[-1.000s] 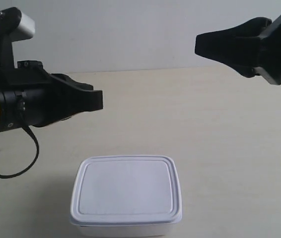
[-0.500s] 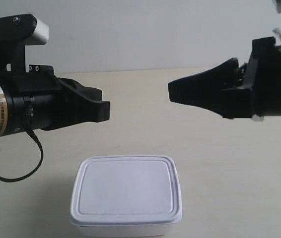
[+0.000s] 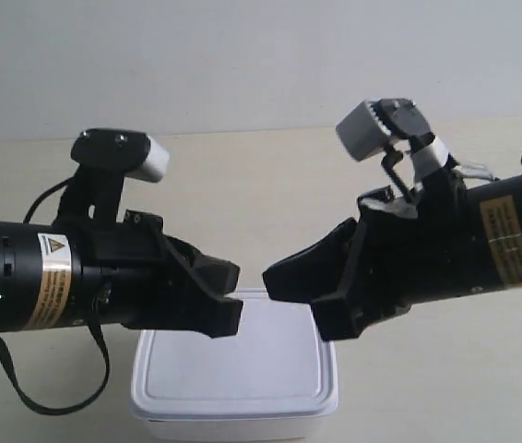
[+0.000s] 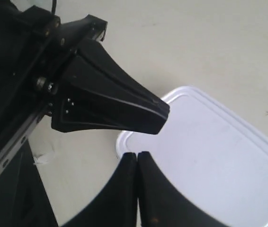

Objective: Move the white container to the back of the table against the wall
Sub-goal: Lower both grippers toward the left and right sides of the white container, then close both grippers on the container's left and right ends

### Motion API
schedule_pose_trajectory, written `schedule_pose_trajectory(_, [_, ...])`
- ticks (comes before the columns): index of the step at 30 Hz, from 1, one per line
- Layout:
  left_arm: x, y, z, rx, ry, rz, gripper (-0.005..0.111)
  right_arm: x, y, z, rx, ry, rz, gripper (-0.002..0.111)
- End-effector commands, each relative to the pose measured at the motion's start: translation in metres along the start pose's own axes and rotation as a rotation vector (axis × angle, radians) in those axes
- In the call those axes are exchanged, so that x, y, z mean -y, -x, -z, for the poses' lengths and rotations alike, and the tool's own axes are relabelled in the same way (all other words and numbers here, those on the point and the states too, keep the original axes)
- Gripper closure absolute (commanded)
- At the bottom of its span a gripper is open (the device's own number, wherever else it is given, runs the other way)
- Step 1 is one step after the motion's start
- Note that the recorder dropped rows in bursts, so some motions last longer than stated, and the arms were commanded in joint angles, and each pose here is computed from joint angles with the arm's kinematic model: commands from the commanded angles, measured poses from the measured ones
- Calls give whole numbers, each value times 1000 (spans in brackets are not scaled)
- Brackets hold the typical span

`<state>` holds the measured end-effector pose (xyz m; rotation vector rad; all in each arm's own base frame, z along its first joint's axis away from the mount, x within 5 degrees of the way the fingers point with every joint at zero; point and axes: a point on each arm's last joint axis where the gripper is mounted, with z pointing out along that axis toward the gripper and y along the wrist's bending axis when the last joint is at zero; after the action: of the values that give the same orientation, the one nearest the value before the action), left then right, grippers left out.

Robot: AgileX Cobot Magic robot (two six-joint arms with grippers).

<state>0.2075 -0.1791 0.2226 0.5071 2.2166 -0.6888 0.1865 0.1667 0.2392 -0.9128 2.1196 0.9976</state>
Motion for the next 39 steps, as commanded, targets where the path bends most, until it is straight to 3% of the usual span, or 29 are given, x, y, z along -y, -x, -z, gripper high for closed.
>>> schedule_pose_trajectory(1, [0, -22, -5, -81, -16, -12, 107, 0, -17, -9, -45, -59, 15, 108])
schedule_pose_trajectory(9, [1, -58, -4, -185, 11, -12, 107, -6, -34, -14, -102, -22, -25, 108])
schedule_pose_trajectory(19, [-10, -93, 2, -280, 86, 33, 107, 10, -76, -29, -260, -70, -175, 108])
schedule_pose_trajectory(39, [-21, -105, 6, -300, 177, 39, 107, 22, -96, -39, -339, -133, -266, 108])
